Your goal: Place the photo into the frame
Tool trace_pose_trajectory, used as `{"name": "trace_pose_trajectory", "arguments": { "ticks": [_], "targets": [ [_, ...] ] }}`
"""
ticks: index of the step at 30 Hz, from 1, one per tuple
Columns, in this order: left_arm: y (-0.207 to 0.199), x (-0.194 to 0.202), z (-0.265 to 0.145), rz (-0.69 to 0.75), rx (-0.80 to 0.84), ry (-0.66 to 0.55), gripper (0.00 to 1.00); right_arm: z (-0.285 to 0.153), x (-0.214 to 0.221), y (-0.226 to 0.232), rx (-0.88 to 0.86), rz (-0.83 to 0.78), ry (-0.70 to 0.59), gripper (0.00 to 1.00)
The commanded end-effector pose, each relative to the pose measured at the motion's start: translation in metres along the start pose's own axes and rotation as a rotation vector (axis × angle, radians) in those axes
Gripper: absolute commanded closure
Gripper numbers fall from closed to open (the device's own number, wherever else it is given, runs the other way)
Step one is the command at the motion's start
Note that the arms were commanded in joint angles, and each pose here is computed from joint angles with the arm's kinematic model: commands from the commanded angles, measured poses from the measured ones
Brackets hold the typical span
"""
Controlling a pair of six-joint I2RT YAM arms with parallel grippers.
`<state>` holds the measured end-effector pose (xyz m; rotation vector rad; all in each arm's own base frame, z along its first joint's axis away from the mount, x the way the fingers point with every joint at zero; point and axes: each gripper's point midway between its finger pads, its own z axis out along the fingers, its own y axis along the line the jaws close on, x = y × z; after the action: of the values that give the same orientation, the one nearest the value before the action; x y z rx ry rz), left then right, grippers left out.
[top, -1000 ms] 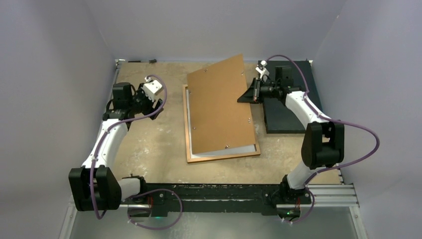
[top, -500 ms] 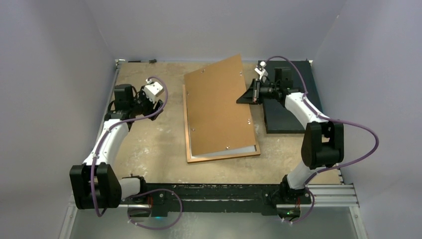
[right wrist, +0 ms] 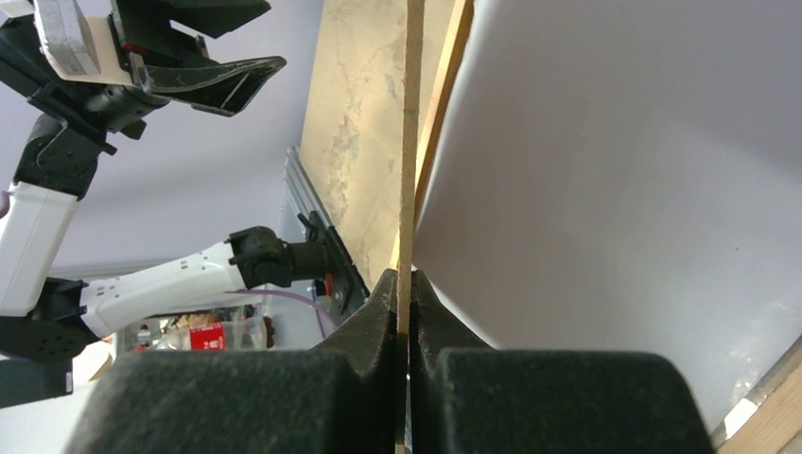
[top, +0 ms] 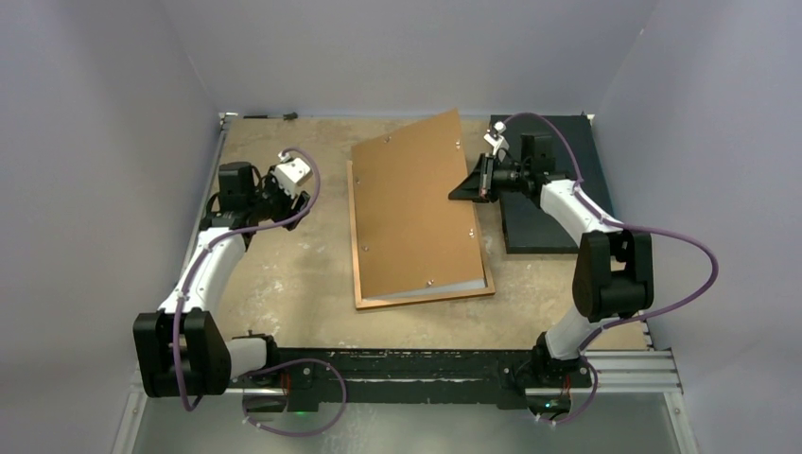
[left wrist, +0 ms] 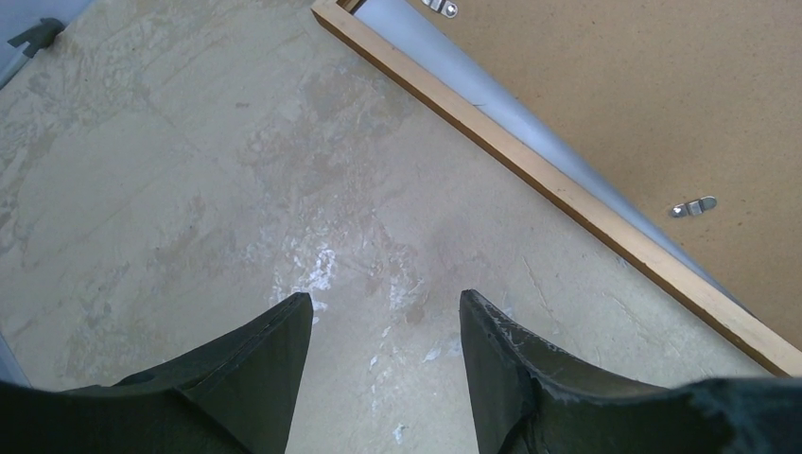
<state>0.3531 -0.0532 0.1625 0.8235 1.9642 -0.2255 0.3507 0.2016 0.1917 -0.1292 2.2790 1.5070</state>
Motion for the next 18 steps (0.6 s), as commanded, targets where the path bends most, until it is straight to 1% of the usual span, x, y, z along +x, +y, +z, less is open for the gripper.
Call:
{"name": "trace_pose_trajectory", "arguments": {
  "ticks": [1,6,14,18],
  "targets": [
    [0.0,0.0,0.005,0.017,0.002,-0.014,0.43,-0.006,-0.008,0.016,-0.014,-0.08,-0.014,1.0],
    [0.006,-0.002,0.011,-0.036,-0.025,-0.02,0.45,-0.002,-0.011,0.005,0.018,-0.071,-0.006,1.0],
    [0.004,0.002,0.015,-0.016,-0.016,-0.012,0.47,0.005,-0.019,-0.015,0.071,-0.056,0.021,1.0],
    [0.007,0.003,0.019,-0.018,-0.032,-0.006,0.49,0.009,-0.019,-0.026,0.094,-0.037,0.036,1.0]
  ]
}}
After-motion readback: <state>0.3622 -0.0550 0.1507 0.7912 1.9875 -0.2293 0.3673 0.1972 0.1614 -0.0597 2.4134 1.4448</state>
